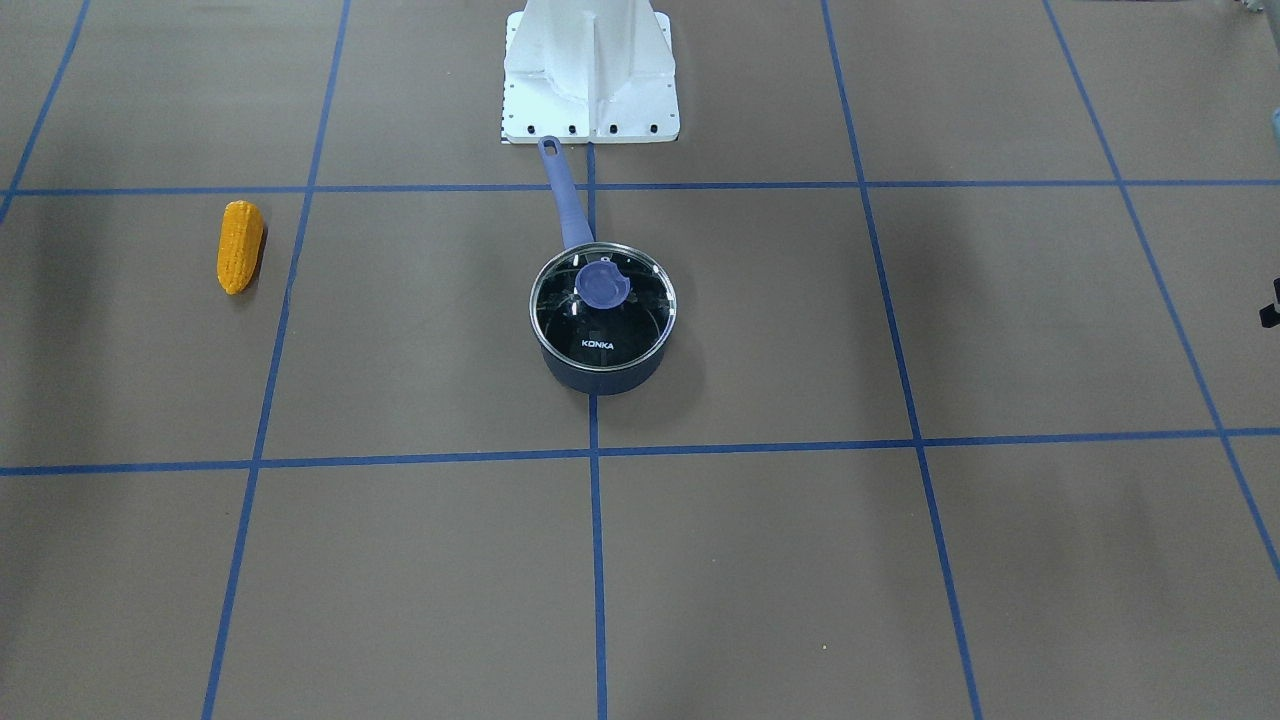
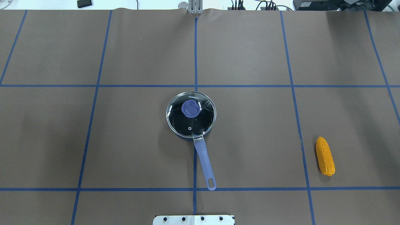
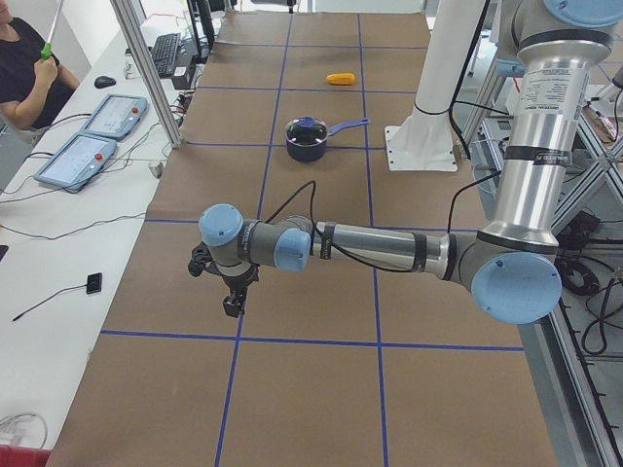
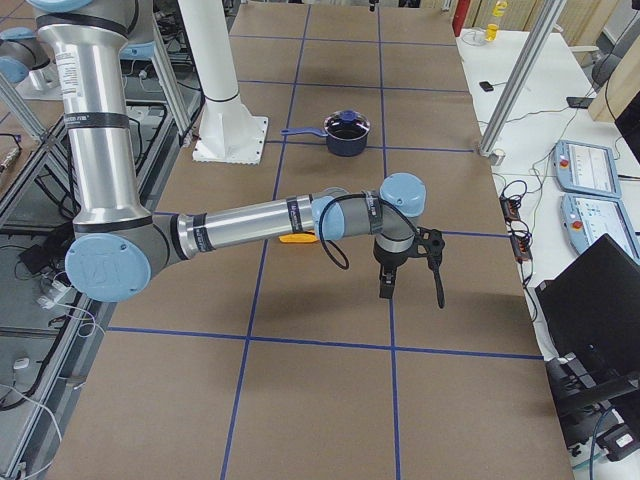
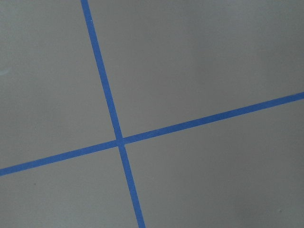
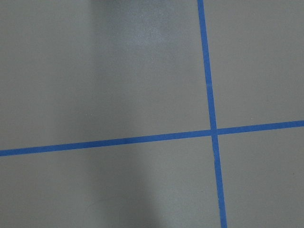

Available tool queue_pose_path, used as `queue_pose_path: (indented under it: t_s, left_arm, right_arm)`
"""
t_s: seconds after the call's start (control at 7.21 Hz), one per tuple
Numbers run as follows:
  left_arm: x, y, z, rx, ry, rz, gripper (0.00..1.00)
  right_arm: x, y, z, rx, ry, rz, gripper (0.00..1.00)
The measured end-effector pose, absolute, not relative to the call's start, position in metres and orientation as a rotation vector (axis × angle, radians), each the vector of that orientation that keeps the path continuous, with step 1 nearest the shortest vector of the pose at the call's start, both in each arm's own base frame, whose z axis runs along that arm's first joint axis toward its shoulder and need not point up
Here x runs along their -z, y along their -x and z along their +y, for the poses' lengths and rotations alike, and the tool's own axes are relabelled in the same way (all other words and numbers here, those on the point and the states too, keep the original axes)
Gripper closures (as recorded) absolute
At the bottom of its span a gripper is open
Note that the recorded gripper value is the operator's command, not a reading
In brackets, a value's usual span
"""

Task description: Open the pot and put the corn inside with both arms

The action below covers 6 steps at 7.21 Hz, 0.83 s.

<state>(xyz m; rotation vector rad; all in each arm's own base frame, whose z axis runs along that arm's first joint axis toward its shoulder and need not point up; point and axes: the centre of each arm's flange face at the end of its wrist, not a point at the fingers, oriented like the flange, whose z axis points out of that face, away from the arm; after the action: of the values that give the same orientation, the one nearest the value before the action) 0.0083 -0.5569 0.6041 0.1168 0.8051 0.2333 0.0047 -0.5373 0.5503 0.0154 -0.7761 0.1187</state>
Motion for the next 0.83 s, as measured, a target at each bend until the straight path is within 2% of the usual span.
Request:
queue_pose_path:
  t_s: [0.42, 0.83]
  left_arm:
    - [-0.593, -0.010, -0.563, -0.226, -0.126, 0.805, 0.01]
    - [-0.497, -0.068, -0.591, -0.139, -0.114, 0.823, 0.03]
  right_arm:
    - [-0.557, -0.005, -0.534, -0.081, -0.053, -0.777, 0.00]
    - [-0.532, 0.003, -0.525, -0.019, -0.151, -0.795, 0.00]
